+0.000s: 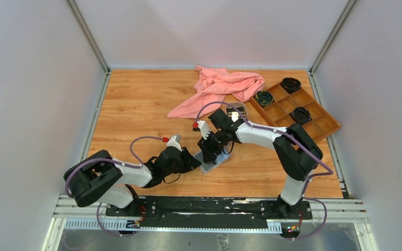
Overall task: Put the credit cards into the card holder
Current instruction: Insert the credit card into the card holder.
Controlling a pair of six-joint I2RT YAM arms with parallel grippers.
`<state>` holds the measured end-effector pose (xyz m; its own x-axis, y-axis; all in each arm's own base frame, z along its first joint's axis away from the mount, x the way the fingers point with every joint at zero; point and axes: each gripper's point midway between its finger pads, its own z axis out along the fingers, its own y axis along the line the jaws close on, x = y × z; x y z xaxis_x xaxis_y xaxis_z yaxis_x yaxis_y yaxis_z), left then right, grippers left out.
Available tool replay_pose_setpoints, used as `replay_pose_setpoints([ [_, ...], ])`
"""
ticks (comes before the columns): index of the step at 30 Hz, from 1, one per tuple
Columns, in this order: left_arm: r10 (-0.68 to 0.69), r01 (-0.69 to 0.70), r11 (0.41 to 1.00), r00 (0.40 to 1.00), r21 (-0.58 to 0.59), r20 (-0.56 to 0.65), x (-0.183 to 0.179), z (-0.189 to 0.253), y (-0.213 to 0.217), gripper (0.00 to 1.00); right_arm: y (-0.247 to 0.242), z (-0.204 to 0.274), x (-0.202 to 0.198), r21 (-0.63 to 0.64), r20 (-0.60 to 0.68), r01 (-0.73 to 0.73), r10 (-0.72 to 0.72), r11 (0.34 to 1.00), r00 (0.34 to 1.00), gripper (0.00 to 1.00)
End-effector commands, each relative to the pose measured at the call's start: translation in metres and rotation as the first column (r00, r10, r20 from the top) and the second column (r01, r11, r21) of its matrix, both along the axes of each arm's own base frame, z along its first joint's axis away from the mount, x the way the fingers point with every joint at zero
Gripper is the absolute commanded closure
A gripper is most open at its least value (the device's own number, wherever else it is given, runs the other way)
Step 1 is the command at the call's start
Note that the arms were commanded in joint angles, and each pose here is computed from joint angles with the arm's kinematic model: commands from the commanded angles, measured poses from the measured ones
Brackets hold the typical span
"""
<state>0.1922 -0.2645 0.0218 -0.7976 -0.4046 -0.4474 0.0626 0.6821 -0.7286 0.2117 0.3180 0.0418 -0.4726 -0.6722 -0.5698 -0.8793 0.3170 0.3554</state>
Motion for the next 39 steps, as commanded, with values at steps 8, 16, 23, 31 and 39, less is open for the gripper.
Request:
replay_pose_setpoints([
  [8,0.019,-0.013,0.993,0.999,0.117,-0.044,-0.009,-0.03,0.023,0.73,-0.017,0.012,-0.024,-0.025,-0.03,-0.184,0.183,0.983,0.983,0.46],
  [16,0.015,-0.01,0.993,0.999,0.117,-0.042,-0.009,-0.03,0.023,0.73,-0.024,0.006,-0.019,-0.056,-0.044,-0.185,0.183,0.981,0.982,0.56],
  [23,0.013,-0.008,0.993,0.999,0.114,-0.039,-0.009,-0.029,0.023,0.73,-0.03,-0.003,-0.011,-0.111,-0.04,-0.18,0.177,0.977,0.983,0.77],
  [31,0.01,-0.006,0.993,0.999,0.115,-0.038,-0.01,-0.03,0.023,0.73,-0.036,-0.004,0.0,-0.154,-0.001,-0.15,0.151,0.977,0.988,0.99],
  [39,0.008,-0.004,0.993,0.999,0.116,-0.039,-0.01,-0.03,0.023,0.73,-0.042,-0.023,0.007,-0.226,-0.013,-0.107,0.107,0.968,0.994,1.0],
])
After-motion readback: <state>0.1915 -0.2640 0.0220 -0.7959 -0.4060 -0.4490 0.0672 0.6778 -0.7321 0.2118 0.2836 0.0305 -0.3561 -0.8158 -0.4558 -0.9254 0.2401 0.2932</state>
